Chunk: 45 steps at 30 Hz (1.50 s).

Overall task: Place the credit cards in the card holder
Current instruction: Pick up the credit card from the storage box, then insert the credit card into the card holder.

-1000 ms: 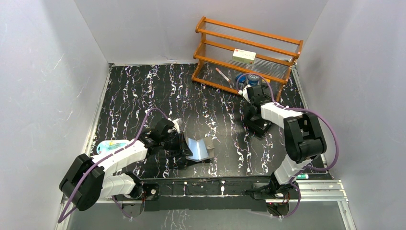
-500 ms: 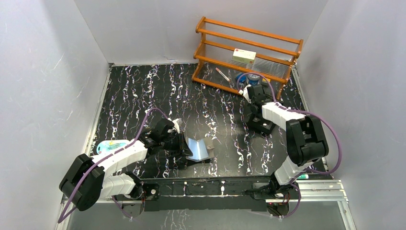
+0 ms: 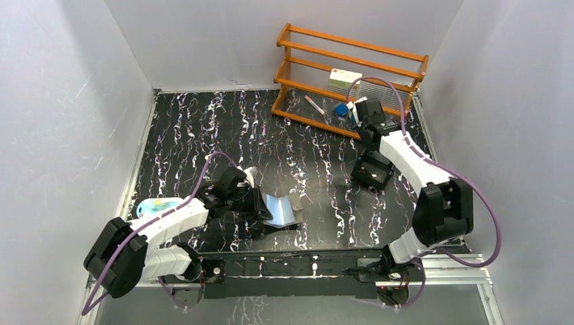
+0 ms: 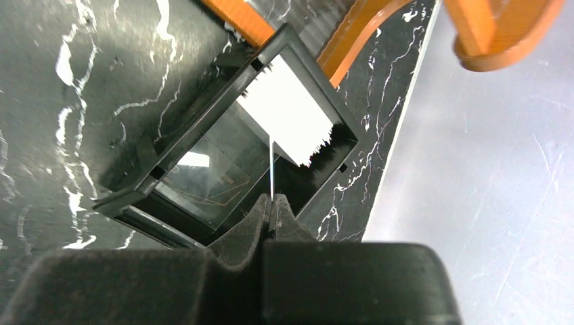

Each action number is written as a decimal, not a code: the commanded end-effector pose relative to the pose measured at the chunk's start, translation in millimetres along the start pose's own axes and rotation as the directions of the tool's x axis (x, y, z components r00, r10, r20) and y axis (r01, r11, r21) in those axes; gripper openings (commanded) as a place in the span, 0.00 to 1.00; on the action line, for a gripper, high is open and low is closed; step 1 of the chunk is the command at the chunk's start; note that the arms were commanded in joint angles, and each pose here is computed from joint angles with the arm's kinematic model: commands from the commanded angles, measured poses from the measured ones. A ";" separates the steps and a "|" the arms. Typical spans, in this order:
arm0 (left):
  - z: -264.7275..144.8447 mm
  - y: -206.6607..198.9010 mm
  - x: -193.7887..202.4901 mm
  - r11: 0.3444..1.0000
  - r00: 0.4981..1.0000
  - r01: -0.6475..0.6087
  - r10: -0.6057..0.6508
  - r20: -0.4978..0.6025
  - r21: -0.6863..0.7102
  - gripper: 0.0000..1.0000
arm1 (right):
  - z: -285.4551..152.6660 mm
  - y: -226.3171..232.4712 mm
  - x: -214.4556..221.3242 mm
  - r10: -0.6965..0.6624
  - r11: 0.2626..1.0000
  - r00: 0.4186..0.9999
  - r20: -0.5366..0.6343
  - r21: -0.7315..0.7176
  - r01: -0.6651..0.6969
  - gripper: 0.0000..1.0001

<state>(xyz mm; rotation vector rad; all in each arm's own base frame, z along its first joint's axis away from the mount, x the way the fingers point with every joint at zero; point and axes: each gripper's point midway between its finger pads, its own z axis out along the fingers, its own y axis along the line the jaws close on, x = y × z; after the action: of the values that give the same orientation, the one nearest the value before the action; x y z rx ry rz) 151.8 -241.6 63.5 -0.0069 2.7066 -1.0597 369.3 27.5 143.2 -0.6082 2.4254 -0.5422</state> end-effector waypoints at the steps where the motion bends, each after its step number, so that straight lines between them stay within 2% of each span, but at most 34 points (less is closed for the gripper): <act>1: -7.8 -23.0 -12.8 0.998 0.999 -0.033 0.031 0.035 0.054 0.13 | -32.5 -13.0 -12.6 0.178 0.984 0.984 0.029 0.006 -0.178 0.00; 5: -7.5 -26.9 -15.4 0.997 0.998 -0.016 0.011 0.058 0.081 0.13 | -42.4 -13.6 -15.8 0.328 0.944 0.944 0.043 0.014 -0.329 0.00; 9: -6.4 -40.4 -18.6 0.988 0.998 -0.001 -0.010 0.067 0.155 0.13 | -64.7 -10.6 -33.2 0.541 0.841 0.841 0.024 -0.040 -0.540 0.00; 12: -2.2 -40.8 -19.4 0.987 0.998 0.008 -0.018 0.059 0.159 0.13 | -83.5 26.5 -50.5 0.626 0.746 0.779 -0.046 -0.258 -0.614 0.00; 15: 5.0 -34.1 -19.2 0.989 0.998 0.021 -0.029 0.056 0.143 0.14 | -117.9 73.0 -73.2 0.665 0.600 0.744 -0.063 -0.548 -0.583 0.00; 18: 14.1 -21.8 -15.5 0.993 0.998 0.037 -0.041 0.041 0.110 0.16 | -145.2 104.0 -83.1 0.696 0.481 0.715 -0.070 -0.693 -0.537 0.00; 20: 18.1 -16.3 -12.2 0.994 0.998 0.045 -0.048 0.028 0.098 0.18 | -153.6 121.0 -80.8 0.710 0.416 0.695 -0.115 -0.728 -0.545 0.00; 28: 24.3 0.2 -3.2 0.997 0.998 0.056 -0.057 0.010 0.057 0.24 | -166.4 214.2 -56.6 0.612 0.197 0.717 -0.334 -0.813 -0.547 0.00; 35: 22.5 4.3 0.3 0.998 0.999 0.051 -0.051 0.001 0.040 0.30 | -158.8 263.9 -37.4 0.520 0.184 0.751 -0.407 -0.805 -0.563 0.00; 41: 19.7 5.6 -0.4 0.999 0.999 0.042 -0.042 0.010 0.027 0.32 | -146.4 281.3 -21.4 0.468 0.216 0.776 -0.423 -0.797 -0.565 0.00; 45: 17.6 3.7 -2.1 0.999 0.999 0.029 -0.030 0.015 0.028 0.34 | -132.2 287.2 -7.0 0.427 0.272 0.798 -0.426 -0.781 -0.563 0.00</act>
<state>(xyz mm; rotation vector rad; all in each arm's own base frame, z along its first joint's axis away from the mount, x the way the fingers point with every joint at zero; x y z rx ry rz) 160.1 -252.7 43.9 -0.0910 2.7015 -1.1104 208.9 294.5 111.2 -0.0356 2.6811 1.1238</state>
